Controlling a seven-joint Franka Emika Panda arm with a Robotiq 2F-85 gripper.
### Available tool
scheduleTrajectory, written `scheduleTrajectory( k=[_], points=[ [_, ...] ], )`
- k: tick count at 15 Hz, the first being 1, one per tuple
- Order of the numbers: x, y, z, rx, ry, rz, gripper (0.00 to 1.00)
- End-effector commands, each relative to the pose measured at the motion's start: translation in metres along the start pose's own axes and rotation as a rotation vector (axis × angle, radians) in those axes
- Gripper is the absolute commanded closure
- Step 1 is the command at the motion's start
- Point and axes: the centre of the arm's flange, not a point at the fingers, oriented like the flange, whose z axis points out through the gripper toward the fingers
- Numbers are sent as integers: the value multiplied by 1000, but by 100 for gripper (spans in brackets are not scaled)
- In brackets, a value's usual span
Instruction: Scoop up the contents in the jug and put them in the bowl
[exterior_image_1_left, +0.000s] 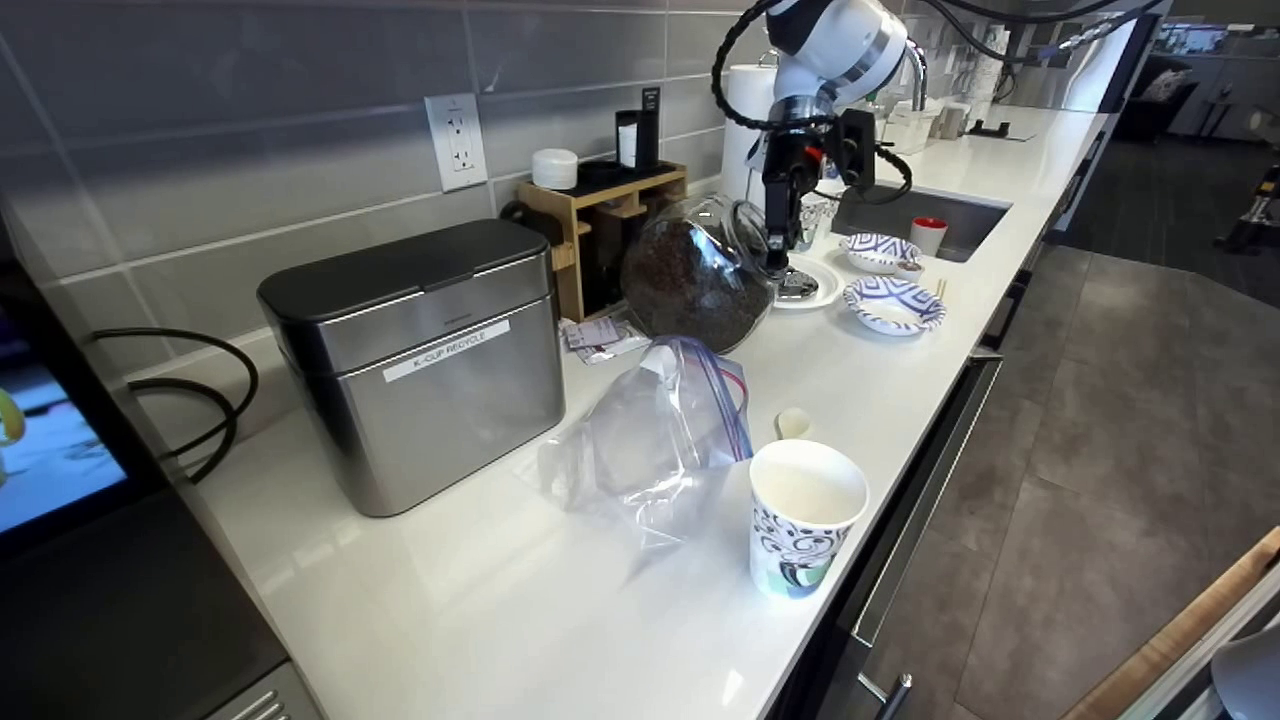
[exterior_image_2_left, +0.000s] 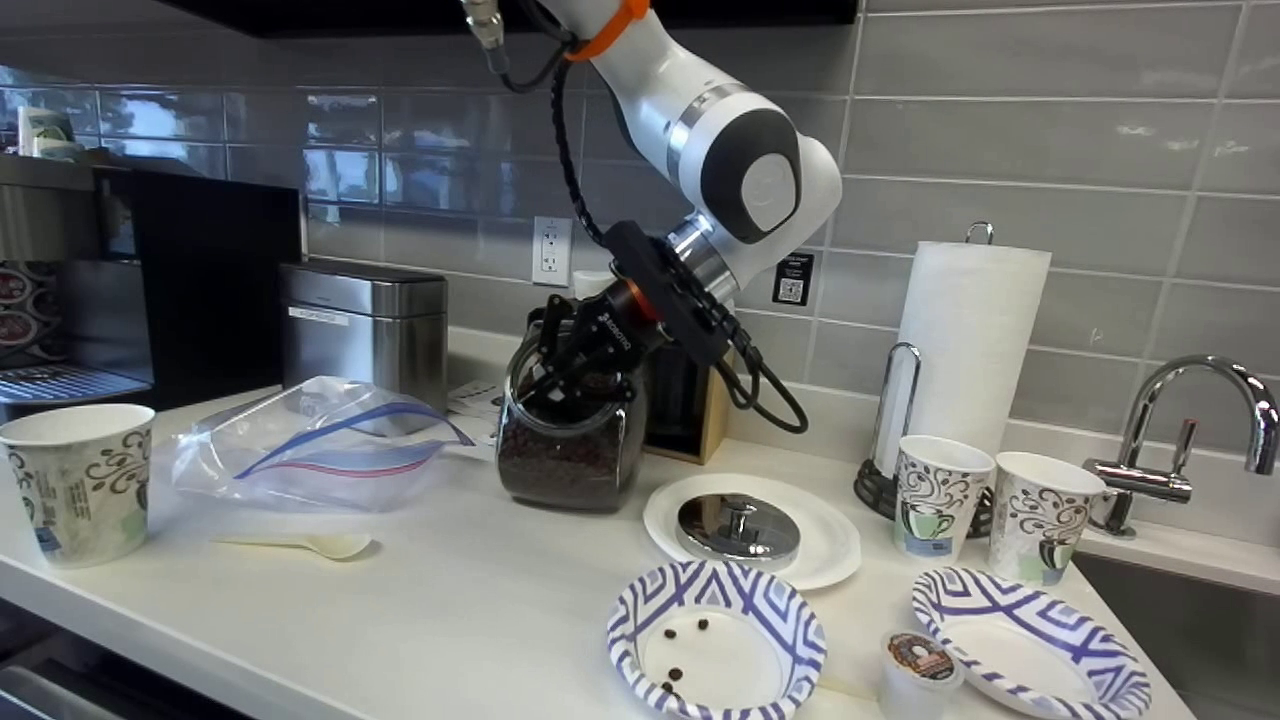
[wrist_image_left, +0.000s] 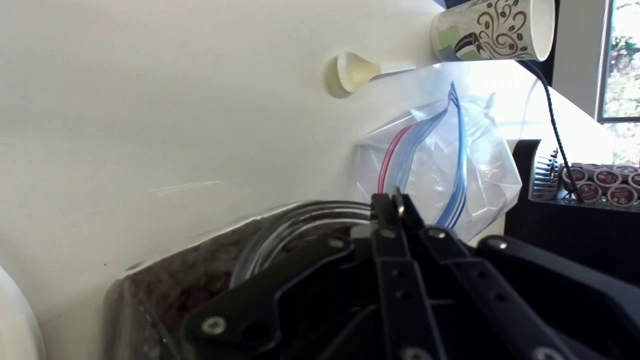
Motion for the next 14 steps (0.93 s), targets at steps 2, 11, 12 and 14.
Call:
scheduleTrajectory(
  k=[2, 11, 12, 14],
  points=[
    [6, 6, -5, 77, 35, -17, 99],
    [-28, 9, -16, 120, 47, -23, 99],
    [-34, 8, -17, 125, 39, -30, 99],
    [-44, 8, -21, 135, 31, -42, 99]
  ],
)
